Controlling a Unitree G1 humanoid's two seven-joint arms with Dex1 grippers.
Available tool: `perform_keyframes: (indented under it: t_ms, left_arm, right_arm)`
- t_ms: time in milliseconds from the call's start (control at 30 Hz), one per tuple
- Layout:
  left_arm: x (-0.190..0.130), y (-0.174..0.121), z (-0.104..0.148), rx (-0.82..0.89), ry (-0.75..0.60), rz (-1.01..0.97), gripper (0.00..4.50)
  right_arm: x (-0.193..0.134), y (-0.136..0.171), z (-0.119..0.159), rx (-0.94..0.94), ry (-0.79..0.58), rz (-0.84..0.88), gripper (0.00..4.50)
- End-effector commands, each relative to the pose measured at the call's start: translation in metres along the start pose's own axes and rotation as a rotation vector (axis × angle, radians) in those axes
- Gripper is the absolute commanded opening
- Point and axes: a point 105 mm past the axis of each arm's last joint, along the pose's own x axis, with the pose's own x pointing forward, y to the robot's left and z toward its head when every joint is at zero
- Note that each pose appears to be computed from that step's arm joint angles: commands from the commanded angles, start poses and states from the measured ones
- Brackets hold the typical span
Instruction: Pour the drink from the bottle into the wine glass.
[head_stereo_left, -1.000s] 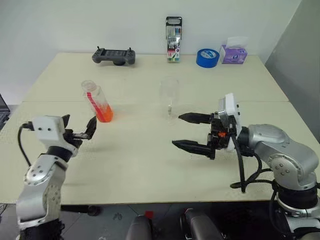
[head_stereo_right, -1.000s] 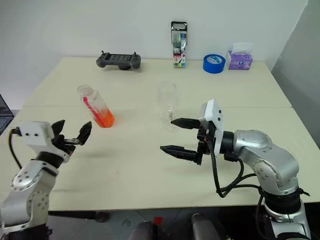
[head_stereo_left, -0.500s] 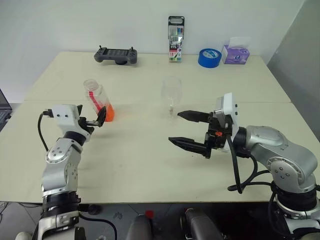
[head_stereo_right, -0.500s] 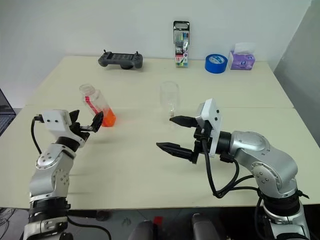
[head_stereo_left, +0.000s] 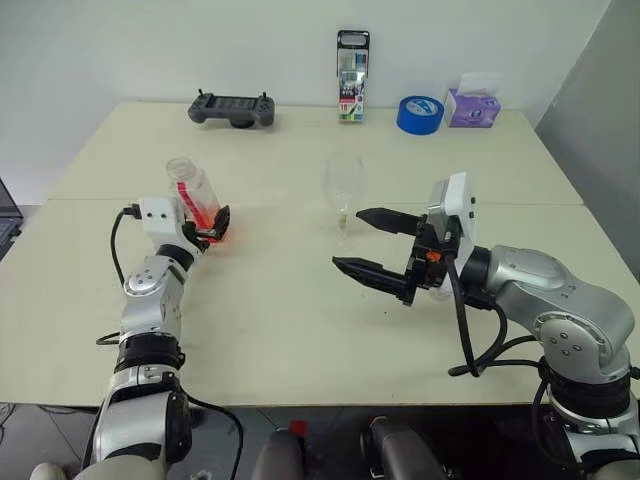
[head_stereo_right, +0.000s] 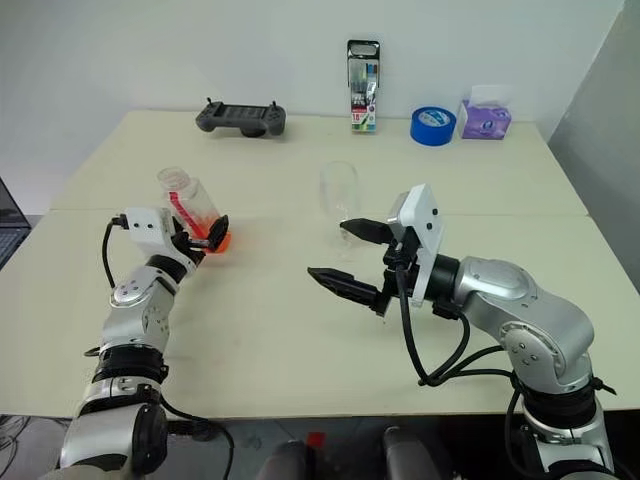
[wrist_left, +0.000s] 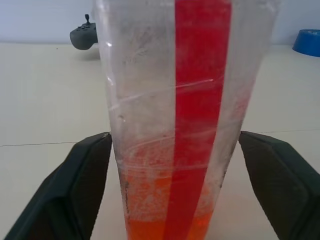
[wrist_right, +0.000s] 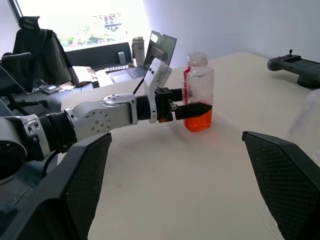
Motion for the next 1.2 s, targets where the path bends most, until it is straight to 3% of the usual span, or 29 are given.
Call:
perform_keyframes:
  t_ms: [33, 133, 200, 367, 633, 900, 1200]
  left_arm:
    - [0.001, 0.008, 0.015, 0.035, -0.048, 0.008, 2.96]
    - [-0.001, 0.013, 0.014, 0.044, -0.048, 0.022, 2.06]
    - [-0.002, 0.015, 0.015, 0.054, -0.050, 0.035, 1.70]
    - [0.000, 0.003, 0.023, 0.196, -0.043, -0.018, 1.67]
    - [0.034, -0.069, 0.101, 0.567, -0.171, -0.284, 1.67]
    - [0.053, -0.103, 0.150, 0.904, -0.253, -0.410, 1.67]
    - [0.063, -0.116, 0.165, 1.235, -0.292, -0.454, 1.67]
  right_arm:
    - [-0.003, 0.004, 0.012, -0.040, -0.038, -0.001, 4.50]
    - [-0.003, 0.004, 0.012, -0.040, -0.038, -0.010, 4.50]
    - [-0.003, 0.003, 0.011, -0.042, -0.036, -0.015, 4.50]
    - [-0.007, -0.007, 0.009, -0.058, -0.049, -0.107, 4.50]
    - [-0.012, -0.056, 0.018, -0.143, -0.125, -0.346, 4.50]
    - [-0.003, -0.056, 0.020, -0.170, -0.177, -0.342, 4.50]
    - [-0.004, -0.054, 0.021, -0.178, -0.191, -0.341, 4.50]
